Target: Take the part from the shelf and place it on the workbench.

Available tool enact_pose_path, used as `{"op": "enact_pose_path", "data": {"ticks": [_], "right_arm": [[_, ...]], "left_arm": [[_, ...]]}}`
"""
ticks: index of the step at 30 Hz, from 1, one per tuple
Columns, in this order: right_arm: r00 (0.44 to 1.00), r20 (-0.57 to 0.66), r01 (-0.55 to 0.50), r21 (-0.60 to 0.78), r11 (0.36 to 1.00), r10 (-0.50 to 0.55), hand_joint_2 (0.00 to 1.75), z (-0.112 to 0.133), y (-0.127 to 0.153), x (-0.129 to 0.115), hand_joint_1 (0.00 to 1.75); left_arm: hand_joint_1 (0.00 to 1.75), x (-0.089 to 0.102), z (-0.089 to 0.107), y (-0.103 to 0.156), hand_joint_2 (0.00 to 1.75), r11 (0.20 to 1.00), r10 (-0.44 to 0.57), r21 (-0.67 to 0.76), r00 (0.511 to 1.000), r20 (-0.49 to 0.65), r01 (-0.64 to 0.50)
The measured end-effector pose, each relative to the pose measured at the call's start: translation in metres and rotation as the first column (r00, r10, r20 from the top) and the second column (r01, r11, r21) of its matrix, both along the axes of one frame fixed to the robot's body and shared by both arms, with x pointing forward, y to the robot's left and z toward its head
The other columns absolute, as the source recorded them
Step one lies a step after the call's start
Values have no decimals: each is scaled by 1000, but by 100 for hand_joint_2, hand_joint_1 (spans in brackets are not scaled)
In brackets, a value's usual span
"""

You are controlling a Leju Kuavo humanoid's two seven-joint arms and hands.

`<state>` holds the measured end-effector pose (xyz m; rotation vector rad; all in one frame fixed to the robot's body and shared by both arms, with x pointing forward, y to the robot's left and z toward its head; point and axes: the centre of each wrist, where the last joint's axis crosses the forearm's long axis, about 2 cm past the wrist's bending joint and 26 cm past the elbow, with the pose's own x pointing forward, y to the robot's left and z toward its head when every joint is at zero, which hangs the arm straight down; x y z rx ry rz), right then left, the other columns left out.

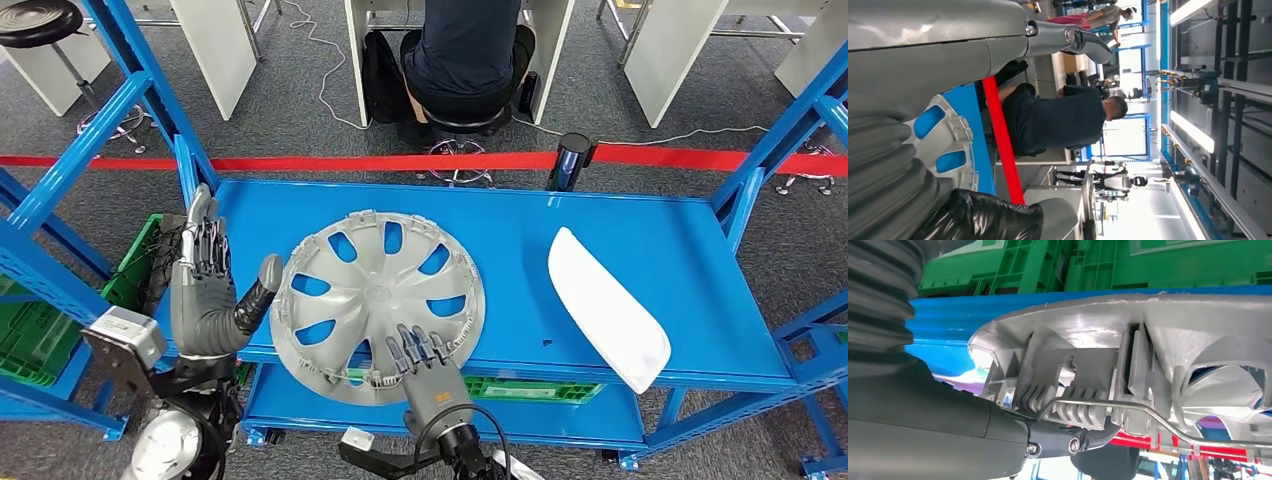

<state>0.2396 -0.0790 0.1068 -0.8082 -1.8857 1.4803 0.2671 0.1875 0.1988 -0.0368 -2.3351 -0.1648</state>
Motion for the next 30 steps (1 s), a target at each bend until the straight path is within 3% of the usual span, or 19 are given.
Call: {"op": "enact_pose_path", "data": {"ticks": [2, 3, 30], "right_arm": [[1000, -8, 0, 17, 1000, 0, 175, 1, 0, 1, 152], [1000, -11, 1, 23, 1000, -1, 175, 1, -1, 2, 175], [997, 51, 42, 184, 982, -52, 175, 7, -10, 2, 175]], "left_arm": [[0, 0, -1, -1, 175, 1000, -3, 2, 1000, -3, 3], [0, 0, -2, -1, 175, 1000, -3, 3, 1000, -5, 3], [0, -1, -12, -5, 175, 1000, 15, 21, 999, -34, -14]]}}
